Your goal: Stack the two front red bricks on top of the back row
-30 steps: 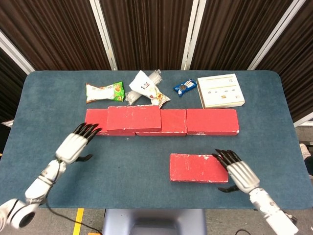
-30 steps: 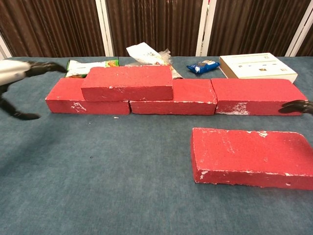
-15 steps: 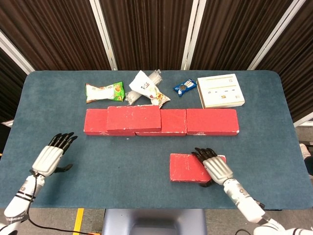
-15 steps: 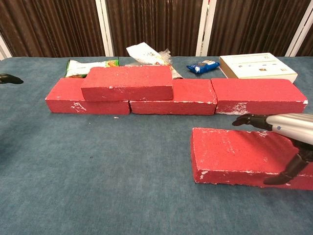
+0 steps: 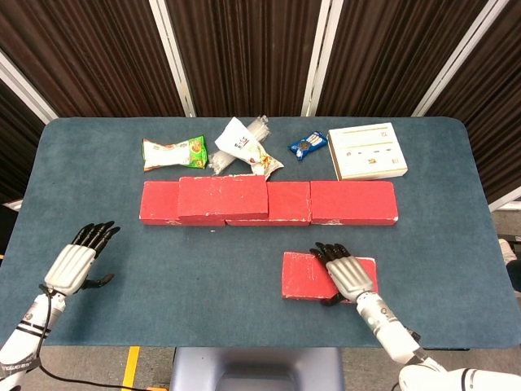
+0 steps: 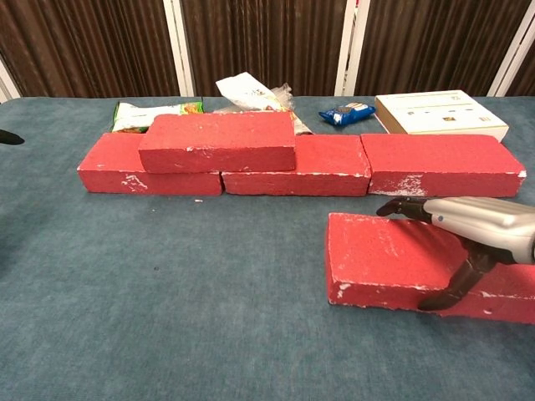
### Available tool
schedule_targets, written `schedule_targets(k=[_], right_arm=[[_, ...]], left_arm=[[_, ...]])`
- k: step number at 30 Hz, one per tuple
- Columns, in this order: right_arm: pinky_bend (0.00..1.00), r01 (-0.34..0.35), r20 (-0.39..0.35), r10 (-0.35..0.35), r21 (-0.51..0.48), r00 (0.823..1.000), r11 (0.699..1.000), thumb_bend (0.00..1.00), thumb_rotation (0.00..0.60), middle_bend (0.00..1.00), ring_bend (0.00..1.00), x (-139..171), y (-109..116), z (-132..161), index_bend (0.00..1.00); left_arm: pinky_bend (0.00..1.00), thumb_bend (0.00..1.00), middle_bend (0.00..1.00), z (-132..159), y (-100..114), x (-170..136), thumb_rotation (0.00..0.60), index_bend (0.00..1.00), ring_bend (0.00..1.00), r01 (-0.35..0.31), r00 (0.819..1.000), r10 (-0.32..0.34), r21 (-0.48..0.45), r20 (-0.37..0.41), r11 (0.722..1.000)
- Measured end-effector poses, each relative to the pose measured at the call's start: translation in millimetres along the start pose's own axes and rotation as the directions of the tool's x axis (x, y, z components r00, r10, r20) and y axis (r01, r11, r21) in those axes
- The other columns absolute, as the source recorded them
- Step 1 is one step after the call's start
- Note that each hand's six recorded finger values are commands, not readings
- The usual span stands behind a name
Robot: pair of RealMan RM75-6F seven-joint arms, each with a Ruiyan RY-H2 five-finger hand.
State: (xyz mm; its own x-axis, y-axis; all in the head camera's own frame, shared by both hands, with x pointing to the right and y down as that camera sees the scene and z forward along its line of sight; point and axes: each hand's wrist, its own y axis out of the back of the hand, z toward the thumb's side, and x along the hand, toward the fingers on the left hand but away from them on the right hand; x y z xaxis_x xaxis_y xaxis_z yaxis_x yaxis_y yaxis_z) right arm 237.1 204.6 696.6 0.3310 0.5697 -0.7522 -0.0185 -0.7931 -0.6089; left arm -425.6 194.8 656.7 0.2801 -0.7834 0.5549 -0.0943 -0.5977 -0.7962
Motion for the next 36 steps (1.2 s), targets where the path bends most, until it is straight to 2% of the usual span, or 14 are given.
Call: schedule_targets(k=[1, 3, 6, 11, 16, 20, 23, 28, 33, 36], right_arm=[[0.26, 0.007, 0.002, -0.007, 0.001, 1.000, 1.000, 0.12, 0.600, 0.34, 0.19, -1, 0, 1, 0.51], [0.35, 0.015, 0.007, -0.016, 0.008, 1.000, 1.000, 0.12, 0.600, 0.42, 0.30, -2, 1, 2, 0.58], [0.42, 0.020, 0.012, -0.020, 0.024, 1.000, 1.000, 0.12, 0.600, 0.47, 0.36, -4, 1, 2, 0.64], [0.46, 0.041, 0.016, -0.042, 0.040, 0.999, 0.998, 0.12, 0.600, 0.49, 0.38, -4, 6, 2, 0.66], [0.46, 0.116, 0.010, -0.116, 0.044, 0.993, 0.992, 0.12, 0.600, 0.49, 0.38, -4, 30, -1, 0.66], [0.46, 0.130, -0.004, -0.130, 0.051, 0.992, 0.990, 0.12, 0.600, 0.49, 0.38, -6, 39, 0, 0.65], [0.46, 0.135, -0.029, -0.133, 0.081, 0.991, 0.988, 0.12, 0.600, 0.49, 0.38, -19, 59, -1, 0.65], [0.46, 0.158, -0.086, -0.146, 0.146, 0.986, 0.977, 0.12, 0.600, 0.49, 0.38, -53, 114, 3, 0.65], [0.46, 0.182, -0.091, -0.167, 0.193, 0.982, 0.964, 0.12, 0.600, 0.49, 0.38, -78, 163, -7, 0.66], [0.46, 0.179, -0.086, -0.164, 0.200, 0.983, 0.963, 0.12, 0.600, 0.49, 0.38, -87, 180, -15, 0.65]], left_arm=[[0.04, 0.26, 0.00, 0, 0, 0, 0.600, 0.00, 0.00, 0.000, 1.000, 0.000, 0.000, -0.001, 1.000], [0.04, 0.26, 0.00, -1, -1, -1, 0.600, 0.00, 0.00, 0.000, 1.000, 0.000, -0.002, -0.004, 1.000], [0.04, 0.26, 0.00, -3, -2, -2, 0.600, 0.00, 0.00, 0.000, 1.000, 0.000, -0.008, -0.010, 1.000], [0.04, 0.26, 0.00, -5, -3, -6, 0.600, 0.00, 0.00, -0.009, 1.000, 0.008, -0.015, -0.018, 1.000], [0.04, 0.26, 0.00, -7, -2, -10, 0.600, 0.00, 0.00, -0.031, 0.999, 0.030, -0.015, -0.029, 0.999], [0.04, 0.27, 0.00, -9, -2, -12, 0.600, 0.00, 0.00, -0.036, 0.999, 0.035, -0.010, -0.036, 0.999], [0.04, 0.27, 0.00, -18, -1, -10, 0.600, 0.00, 0.00, -0.046, 0.997, 0.047, 0.013, -0.068, 0.999], [0.04, 0.27, 0.00, -30, -1, -6, 0.600, 0.00, 0.00, -0.061, 0.991, 0.067, 0.055, -0.120, 0.997], [0.04, 0.27, 0.00, -42, -2, -2, 0.600, 0.00, 0.00, -0.063, 0.982, 0.077, 0.088, -0.172, 0.994], [0.04, 0.27, 0.00, -46, -1, -1, 0.600, 0.00, 0.00, -0.068, 0.977, 0.089, 0.110, -0.194, 0.992]])
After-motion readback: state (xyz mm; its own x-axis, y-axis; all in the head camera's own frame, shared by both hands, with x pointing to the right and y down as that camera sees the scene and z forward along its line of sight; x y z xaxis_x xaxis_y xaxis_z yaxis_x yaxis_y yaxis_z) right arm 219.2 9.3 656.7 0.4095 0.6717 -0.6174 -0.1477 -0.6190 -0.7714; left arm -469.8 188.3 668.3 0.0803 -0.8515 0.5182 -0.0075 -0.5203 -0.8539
